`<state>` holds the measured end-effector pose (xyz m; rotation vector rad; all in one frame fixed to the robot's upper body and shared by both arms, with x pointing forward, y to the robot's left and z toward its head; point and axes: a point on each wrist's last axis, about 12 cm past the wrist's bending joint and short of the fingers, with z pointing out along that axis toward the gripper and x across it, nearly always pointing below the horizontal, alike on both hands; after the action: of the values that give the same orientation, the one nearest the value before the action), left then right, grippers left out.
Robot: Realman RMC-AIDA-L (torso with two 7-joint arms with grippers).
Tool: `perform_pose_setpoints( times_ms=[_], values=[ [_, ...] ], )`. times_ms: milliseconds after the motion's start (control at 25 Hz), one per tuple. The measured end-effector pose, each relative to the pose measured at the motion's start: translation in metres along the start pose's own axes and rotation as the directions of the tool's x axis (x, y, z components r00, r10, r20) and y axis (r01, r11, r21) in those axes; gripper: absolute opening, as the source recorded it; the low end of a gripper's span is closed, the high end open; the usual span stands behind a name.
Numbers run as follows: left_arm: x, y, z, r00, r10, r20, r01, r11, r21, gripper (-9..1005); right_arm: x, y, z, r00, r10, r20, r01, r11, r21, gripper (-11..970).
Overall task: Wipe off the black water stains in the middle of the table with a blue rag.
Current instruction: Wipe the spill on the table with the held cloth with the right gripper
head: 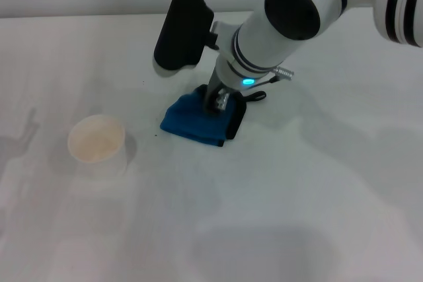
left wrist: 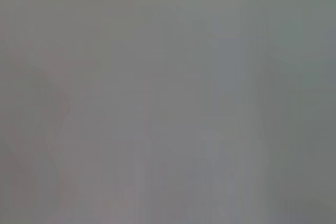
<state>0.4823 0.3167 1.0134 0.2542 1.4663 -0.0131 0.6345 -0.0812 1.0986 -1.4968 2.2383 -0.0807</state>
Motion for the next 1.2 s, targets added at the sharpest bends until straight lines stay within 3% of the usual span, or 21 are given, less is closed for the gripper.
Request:
perform_pose_setpoints(
  times_ms=[680, 800, 960, 1200],
  values=[
    [0.0, 0.0, -0.001, 1.0, 0.0, -0.003, 0.0, 1.0, -0.001, 888, -0.008, -0.022, -0.002, 0.989, 0.128, 0.072, -0.138, 0.978, 0.153, 61],
    [0.0, 0.0, -0.001, 1.0, 0.0, -0.003, 0.0, 1.0, -0.001, 888, -0.014, -0.012, -0.004, 0.994, 0.075, 0.078, -0.085, 0.988, 0.13, 61],
    [0.0, 0.0, 0.0, 1.0, 0.0, -0.002, 0.0, 1.0, 0.0, 887, -0.018, 0.014, -0.004, 0.996, -0.049, 0.07, 0.046, 0.998, 0.044, 60],
    [0.001, 0.0, 0.0, 1.0, 0.0, -0.01, 0.0, 1.0, -0.001, 887, -0.021, 0.043, -0.006, 0.987, -0.139, 0.083, 0.149, 0.98, -0.131, 60]
  ],
)
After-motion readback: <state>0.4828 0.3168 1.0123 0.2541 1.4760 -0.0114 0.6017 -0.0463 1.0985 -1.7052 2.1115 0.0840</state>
